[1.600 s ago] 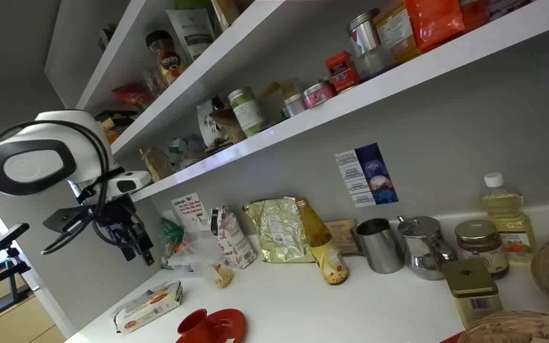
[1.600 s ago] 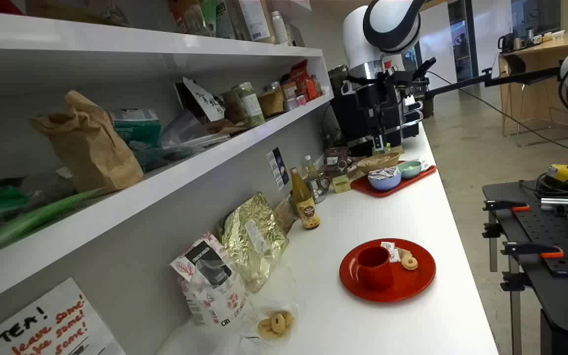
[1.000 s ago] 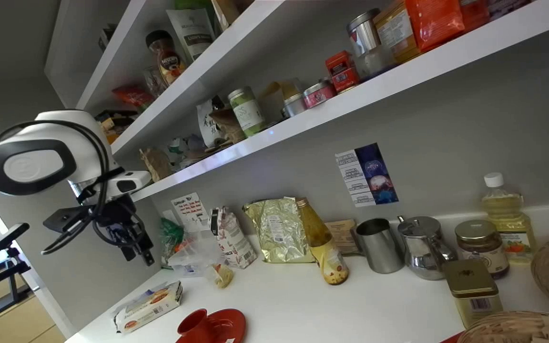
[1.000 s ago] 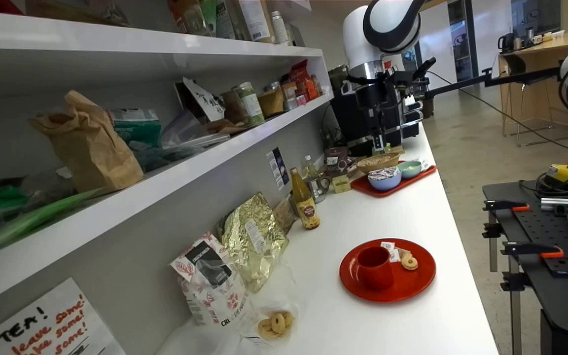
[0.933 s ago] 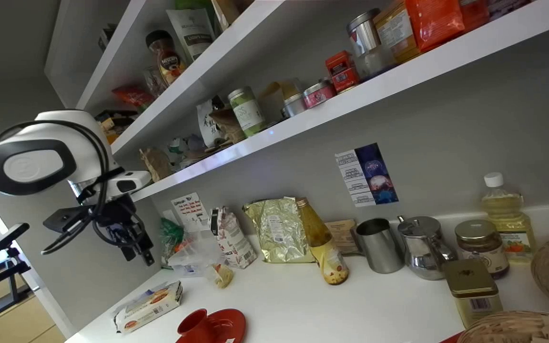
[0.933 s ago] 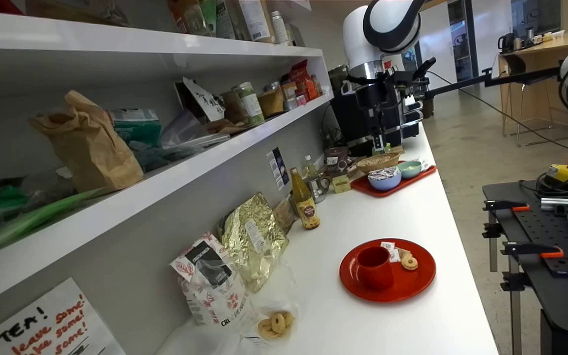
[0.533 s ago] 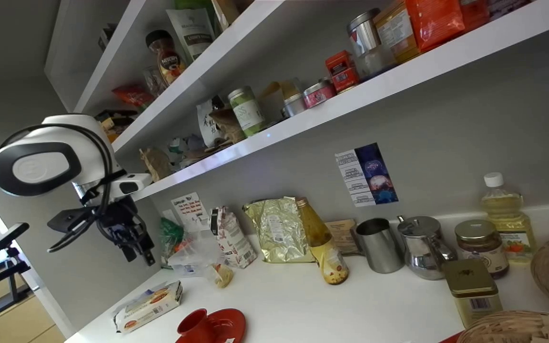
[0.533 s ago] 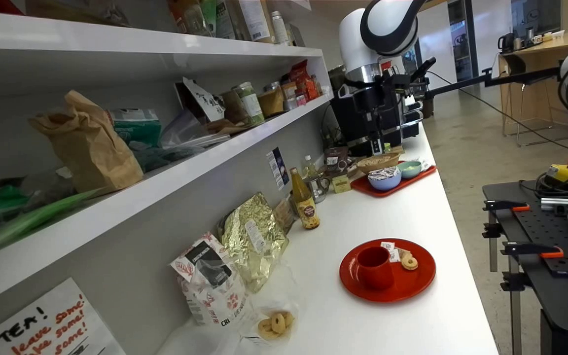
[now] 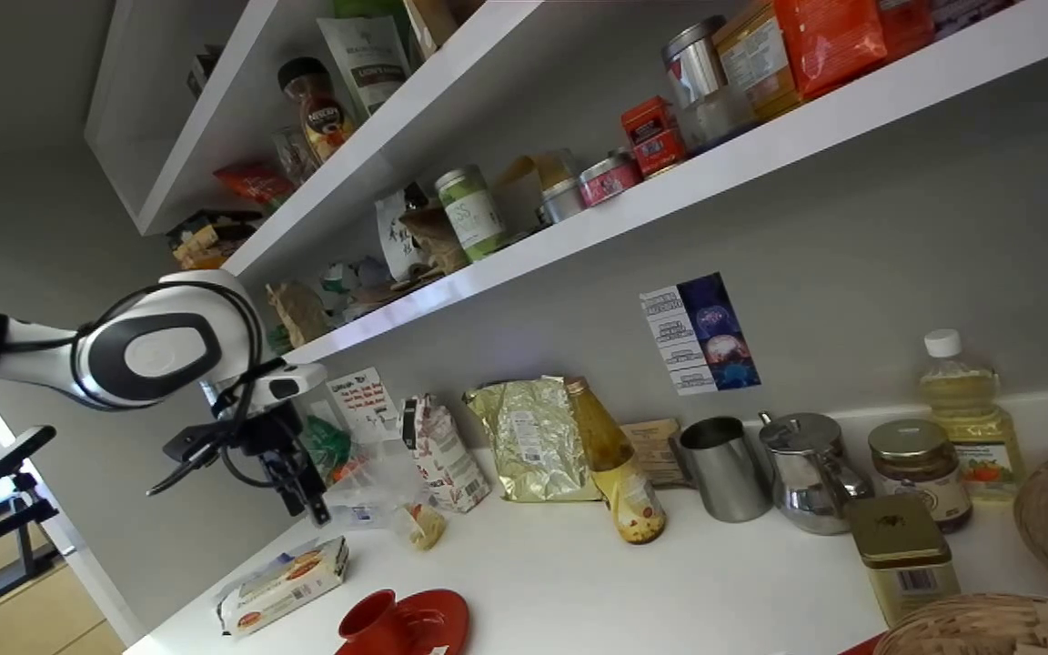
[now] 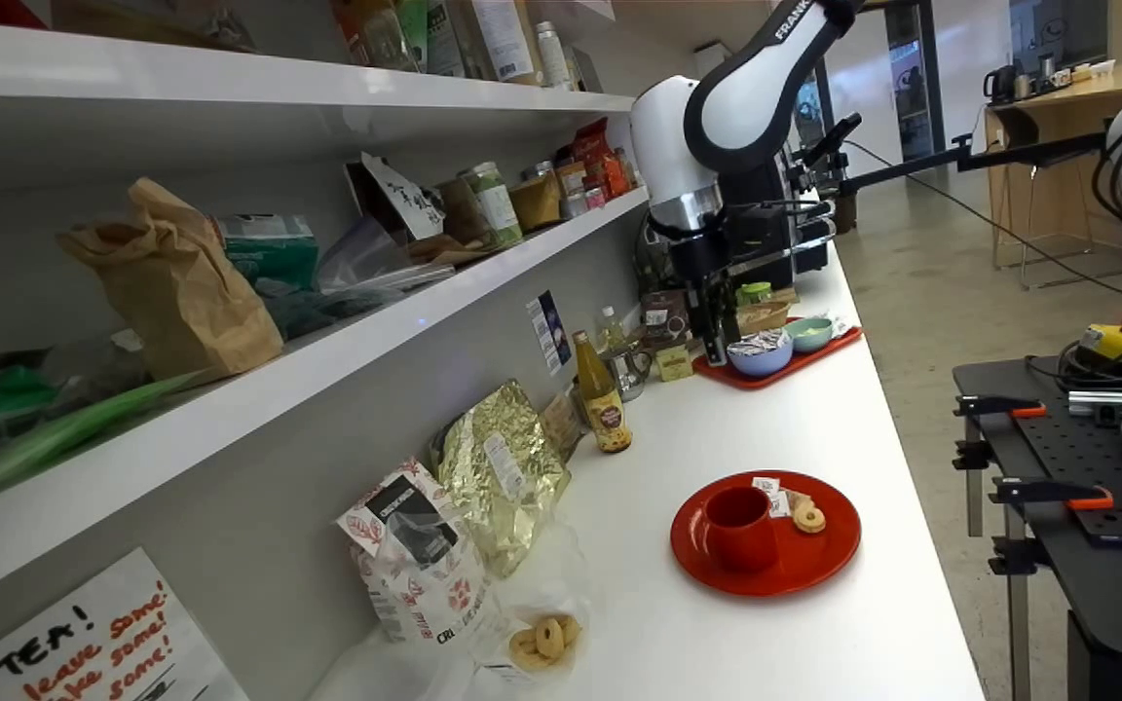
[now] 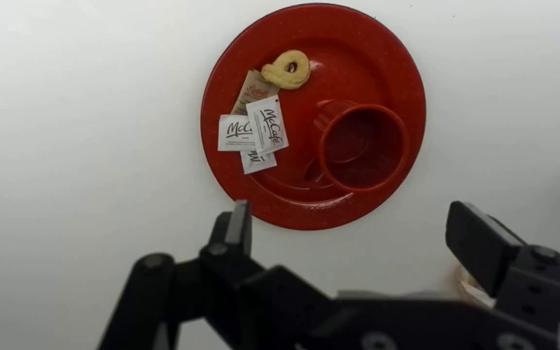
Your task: Move the red mug to the left.
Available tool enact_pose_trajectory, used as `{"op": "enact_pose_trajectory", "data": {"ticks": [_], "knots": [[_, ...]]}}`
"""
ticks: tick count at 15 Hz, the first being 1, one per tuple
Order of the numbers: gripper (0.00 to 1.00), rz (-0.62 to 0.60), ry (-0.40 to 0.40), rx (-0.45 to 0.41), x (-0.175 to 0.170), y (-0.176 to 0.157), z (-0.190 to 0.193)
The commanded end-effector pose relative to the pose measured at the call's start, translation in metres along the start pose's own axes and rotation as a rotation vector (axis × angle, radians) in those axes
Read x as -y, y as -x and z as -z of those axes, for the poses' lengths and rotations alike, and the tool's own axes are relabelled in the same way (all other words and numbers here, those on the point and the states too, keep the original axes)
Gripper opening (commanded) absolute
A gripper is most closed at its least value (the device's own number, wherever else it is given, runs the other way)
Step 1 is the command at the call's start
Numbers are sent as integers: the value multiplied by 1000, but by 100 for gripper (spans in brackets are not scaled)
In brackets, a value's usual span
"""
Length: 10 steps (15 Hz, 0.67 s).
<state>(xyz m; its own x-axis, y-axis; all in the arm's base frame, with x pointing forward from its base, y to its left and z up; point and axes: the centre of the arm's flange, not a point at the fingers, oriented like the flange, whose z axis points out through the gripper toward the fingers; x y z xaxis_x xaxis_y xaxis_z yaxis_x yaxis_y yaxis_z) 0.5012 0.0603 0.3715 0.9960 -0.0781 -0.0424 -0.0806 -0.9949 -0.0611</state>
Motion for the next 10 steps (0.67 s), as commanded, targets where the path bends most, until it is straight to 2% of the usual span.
{"op": "enact_pose_trajectory", "data": {"ticks": [1, 6, 10], "knots": [[100, -93, 76, 23, 15, -36, -35], [100, -122, 129, 118, 24, -51, -92], [100, -121, 142, 146, 36, -59, -115]]}}
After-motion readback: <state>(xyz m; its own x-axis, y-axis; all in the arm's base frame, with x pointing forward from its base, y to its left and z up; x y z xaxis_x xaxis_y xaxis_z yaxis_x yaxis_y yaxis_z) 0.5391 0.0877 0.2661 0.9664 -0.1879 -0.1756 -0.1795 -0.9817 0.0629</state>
